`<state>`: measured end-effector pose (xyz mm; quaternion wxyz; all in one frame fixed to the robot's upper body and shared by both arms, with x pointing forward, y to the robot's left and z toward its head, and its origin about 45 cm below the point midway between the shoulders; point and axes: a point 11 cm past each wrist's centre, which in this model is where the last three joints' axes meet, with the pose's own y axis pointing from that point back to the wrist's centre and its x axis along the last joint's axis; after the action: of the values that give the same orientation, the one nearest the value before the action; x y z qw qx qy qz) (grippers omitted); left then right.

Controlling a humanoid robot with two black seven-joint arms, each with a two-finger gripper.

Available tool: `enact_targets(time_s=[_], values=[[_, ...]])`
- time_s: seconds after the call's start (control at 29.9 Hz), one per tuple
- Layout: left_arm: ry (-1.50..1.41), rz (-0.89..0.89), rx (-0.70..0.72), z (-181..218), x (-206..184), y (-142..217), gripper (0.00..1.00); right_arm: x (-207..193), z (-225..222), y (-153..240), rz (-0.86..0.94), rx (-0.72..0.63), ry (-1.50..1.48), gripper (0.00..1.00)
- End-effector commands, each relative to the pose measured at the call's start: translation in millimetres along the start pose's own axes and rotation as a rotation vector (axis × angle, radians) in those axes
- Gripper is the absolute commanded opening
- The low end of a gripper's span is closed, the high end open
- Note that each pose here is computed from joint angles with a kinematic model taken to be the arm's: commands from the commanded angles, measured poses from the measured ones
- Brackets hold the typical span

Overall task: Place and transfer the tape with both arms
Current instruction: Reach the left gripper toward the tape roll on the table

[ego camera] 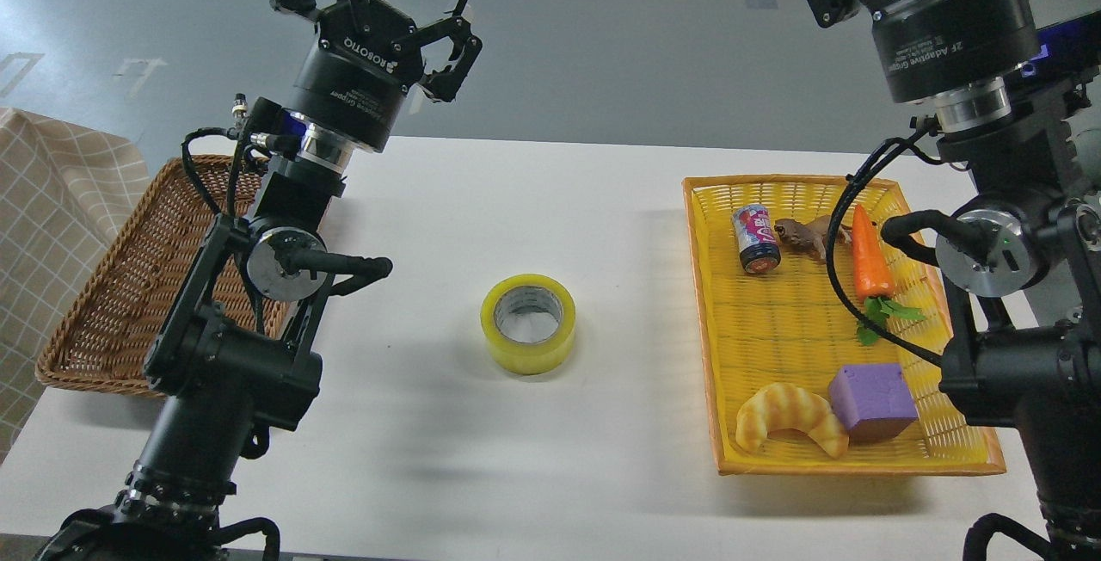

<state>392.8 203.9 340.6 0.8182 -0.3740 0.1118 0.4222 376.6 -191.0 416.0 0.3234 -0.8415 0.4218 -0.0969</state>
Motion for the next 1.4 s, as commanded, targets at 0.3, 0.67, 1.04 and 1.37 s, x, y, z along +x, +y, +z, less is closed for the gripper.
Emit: enact_targets(time_s=[0.3,0.67,1.04,1.37], values=[[-0.866,-0.215,0.275,-19.5,-18.7,-6.7,0.98,-1.9,2.7,4.9,-0.003,-0.022,0.002,1.00],[-1.542,-0.455,0.596,-119.0,-6.1,38.6,0.98,-0.7,-7.1,4.2,-0.009,-0.008,0.024,1.00],[-1.762,-0.646,0.841,-154.2,44.5,92.8,0.98,-4.4,-12.6,3.1,-0.022,0.002,0.031,1.00],[-1.823,-0.732,0.902,-154.5,61.9,125.7,0.98,-2.0,-14.7,5.5,-0.011,0.000,0.035,1.00]])
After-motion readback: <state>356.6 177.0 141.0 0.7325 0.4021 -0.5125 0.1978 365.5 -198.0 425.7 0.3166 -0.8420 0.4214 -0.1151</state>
